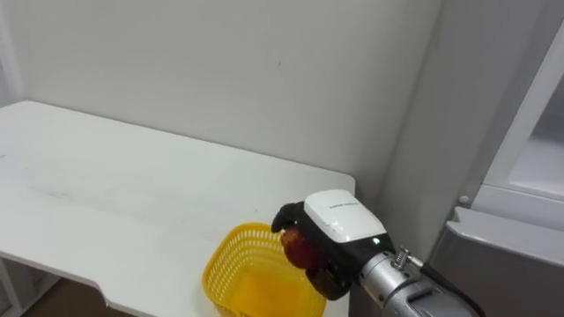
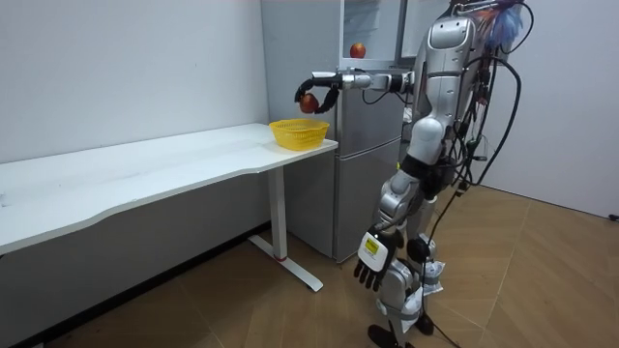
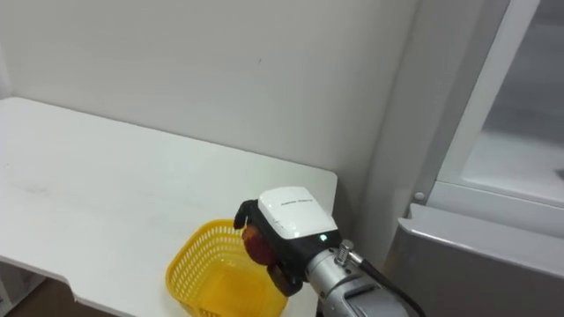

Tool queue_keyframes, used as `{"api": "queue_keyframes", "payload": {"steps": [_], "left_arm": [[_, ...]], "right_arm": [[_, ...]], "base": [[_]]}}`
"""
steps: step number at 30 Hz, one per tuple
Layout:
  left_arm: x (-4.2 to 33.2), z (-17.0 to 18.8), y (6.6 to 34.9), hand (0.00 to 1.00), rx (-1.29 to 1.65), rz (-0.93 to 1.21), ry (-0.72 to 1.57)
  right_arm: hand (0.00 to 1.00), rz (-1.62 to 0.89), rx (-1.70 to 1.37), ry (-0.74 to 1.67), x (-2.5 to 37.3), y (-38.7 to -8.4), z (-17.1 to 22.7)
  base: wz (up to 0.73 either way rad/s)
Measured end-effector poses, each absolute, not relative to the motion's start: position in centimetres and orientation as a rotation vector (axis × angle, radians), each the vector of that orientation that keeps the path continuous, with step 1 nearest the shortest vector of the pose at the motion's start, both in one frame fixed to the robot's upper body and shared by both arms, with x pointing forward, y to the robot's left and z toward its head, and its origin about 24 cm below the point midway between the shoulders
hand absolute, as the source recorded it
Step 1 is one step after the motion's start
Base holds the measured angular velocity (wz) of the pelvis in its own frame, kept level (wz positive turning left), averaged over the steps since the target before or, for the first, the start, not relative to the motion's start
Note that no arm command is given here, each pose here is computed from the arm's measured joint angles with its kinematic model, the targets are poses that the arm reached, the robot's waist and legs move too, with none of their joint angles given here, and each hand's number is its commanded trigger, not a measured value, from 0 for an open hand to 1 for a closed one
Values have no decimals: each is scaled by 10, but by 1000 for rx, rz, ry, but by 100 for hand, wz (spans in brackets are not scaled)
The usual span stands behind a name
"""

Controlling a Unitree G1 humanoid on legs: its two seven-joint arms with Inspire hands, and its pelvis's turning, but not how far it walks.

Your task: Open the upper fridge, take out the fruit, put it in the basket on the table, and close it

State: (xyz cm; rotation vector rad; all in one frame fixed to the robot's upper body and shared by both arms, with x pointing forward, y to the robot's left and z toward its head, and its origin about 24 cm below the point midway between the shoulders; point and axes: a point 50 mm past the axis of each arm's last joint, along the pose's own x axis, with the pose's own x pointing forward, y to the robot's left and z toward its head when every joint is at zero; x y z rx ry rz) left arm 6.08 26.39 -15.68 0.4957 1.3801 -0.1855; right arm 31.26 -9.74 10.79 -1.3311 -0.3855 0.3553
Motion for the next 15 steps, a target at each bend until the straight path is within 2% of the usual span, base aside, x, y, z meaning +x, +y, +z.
{"api": "queue_keyframes", "payload": {"steps": [15], "left_arm": [[63, -156, 264, 0, 505, -191, 1371]], "right_arm": [[0, 361, -1299, -401, 311, -93, 109]], "base": [[1]]}}
